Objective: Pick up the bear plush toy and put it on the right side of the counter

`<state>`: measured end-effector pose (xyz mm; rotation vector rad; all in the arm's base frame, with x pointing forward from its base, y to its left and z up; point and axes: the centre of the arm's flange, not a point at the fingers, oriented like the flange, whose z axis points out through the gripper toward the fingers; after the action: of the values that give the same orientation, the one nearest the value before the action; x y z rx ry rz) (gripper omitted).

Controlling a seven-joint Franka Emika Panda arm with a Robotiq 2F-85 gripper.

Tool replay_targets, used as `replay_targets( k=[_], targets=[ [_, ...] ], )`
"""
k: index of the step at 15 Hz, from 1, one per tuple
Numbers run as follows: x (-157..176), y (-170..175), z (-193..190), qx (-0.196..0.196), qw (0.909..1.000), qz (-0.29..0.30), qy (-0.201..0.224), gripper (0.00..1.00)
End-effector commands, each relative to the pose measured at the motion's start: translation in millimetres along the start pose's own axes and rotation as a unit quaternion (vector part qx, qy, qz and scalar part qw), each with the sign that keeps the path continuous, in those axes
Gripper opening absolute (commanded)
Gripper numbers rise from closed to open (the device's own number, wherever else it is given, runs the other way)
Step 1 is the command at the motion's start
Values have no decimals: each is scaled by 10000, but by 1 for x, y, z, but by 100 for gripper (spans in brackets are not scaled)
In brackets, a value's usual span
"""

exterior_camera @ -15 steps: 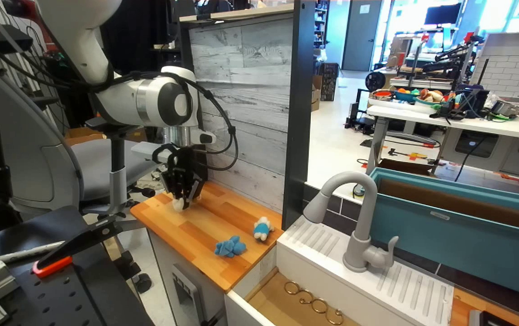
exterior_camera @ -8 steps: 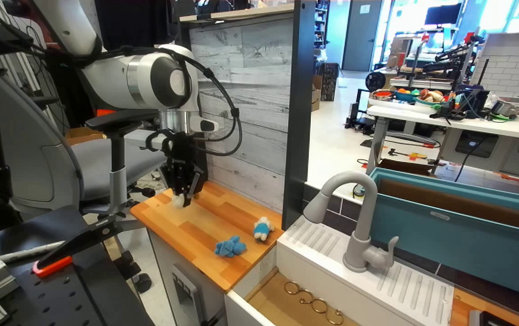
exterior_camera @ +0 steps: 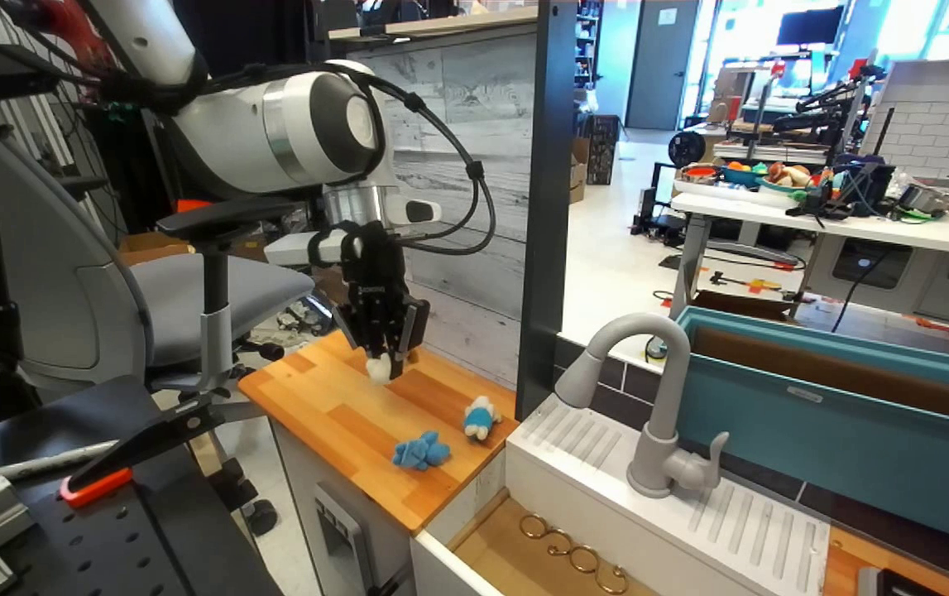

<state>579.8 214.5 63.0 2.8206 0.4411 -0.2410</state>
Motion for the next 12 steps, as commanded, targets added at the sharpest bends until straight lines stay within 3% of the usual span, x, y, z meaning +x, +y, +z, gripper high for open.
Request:
replay_targets(
  k=[1,7,12],
  targets=[
    [17,13,4,-304,9994,-38,-152,5],
    [30,11,48,-440,9970,-122,-629,5],
    [43,7,76,-451,9961,-98,-756,5]
  ],
)
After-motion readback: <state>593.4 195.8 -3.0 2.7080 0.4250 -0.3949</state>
